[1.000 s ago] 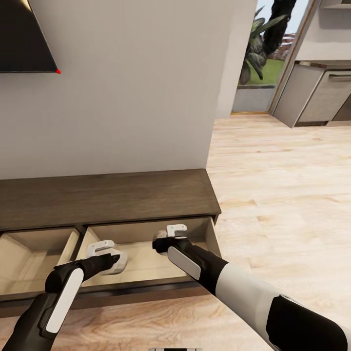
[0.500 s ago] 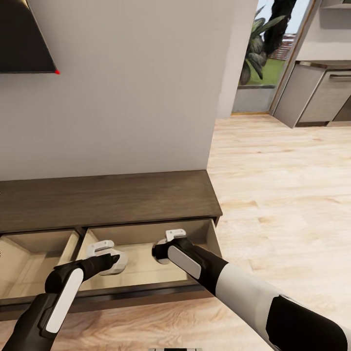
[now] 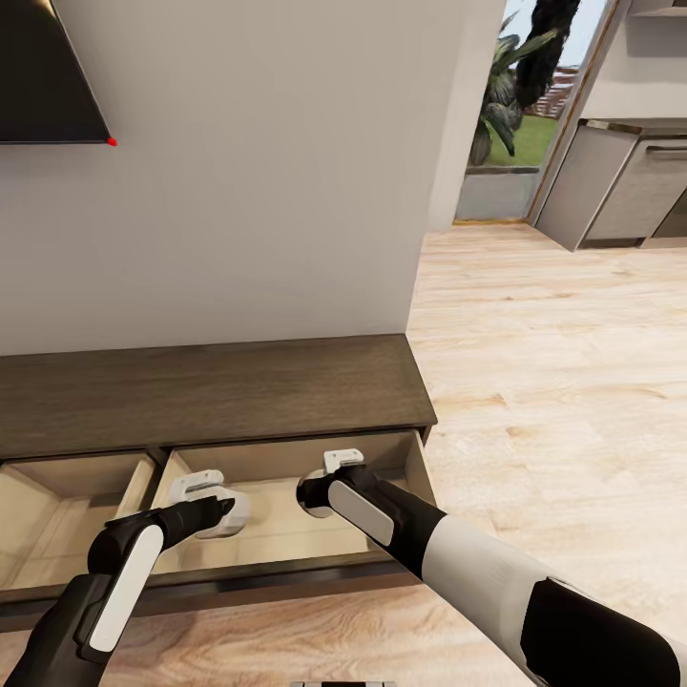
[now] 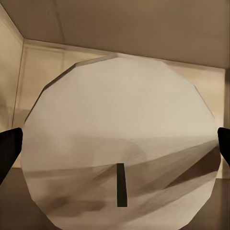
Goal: Place each of the two pumpkins and all three candles from the living room inside a cabinet in the living room (use any cabinet), then make sure every cabinet is closed, and position the cauldron so it is next to a table in the living room.
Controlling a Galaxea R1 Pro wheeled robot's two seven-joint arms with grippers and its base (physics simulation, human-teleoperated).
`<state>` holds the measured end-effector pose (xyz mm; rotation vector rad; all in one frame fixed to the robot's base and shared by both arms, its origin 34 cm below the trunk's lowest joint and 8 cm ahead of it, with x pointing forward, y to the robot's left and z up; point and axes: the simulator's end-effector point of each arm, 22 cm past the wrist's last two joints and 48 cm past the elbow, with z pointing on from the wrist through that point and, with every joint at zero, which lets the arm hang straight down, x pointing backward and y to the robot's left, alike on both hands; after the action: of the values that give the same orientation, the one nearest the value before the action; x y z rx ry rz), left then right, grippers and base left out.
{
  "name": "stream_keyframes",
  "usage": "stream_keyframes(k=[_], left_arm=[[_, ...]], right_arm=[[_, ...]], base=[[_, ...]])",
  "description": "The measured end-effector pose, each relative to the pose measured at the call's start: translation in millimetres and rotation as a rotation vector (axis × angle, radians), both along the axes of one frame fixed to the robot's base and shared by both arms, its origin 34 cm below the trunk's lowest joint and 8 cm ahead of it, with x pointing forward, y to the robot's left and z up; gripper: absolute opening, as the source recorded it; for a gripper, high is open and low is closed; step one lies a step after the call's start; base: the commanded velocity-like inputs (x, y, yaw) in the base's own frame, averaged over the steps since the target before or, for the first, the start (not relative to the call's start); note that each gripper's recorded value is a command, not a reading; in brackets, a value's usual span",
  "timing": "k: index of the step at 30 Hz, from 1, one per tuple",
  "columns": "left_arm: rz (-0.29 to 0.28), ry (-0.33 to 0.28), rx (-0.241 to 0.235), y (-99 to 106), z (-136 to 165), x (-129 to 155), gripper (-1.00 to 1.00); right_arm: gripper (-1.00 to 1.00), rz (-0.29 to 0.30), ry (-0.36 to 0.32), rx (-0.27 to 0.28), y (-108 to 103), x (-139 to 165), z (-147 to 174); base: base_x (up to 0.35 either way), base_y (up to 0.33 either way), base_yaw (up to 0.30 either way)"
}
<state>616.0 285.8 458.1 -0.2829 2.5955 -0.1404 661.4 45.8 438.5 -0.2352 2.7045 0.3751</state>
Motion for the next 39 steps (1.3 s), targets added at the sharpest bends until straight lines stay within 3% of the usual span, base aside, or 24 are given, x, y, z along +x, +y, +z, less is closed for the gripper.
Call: stream_keyframes(k=[23,32,39], left_arm=[[0.0,0.002,0.007,0.4,-50.8,-12.2,-1.0],[0.001,0.001,0.005,0.6,-50.6,-12.0,-1.0],[0.003,0.003,0.009,1.4,-50.8,-12.4,-1.0]], right_arm=[[-1.0,0.026,0.025,-0.015,-1.0,-18.3,-52.8],[-1.0,0.027,0.024,-0.011,0.3,-18.1,-52.0],[-1.0,0.028,0.024,-0.01,0.5,-18.3,-51.6]], base=[[0.0,0.0,0.0],[0.005,0.0,0.0],[0.249,0.0,0.0]])
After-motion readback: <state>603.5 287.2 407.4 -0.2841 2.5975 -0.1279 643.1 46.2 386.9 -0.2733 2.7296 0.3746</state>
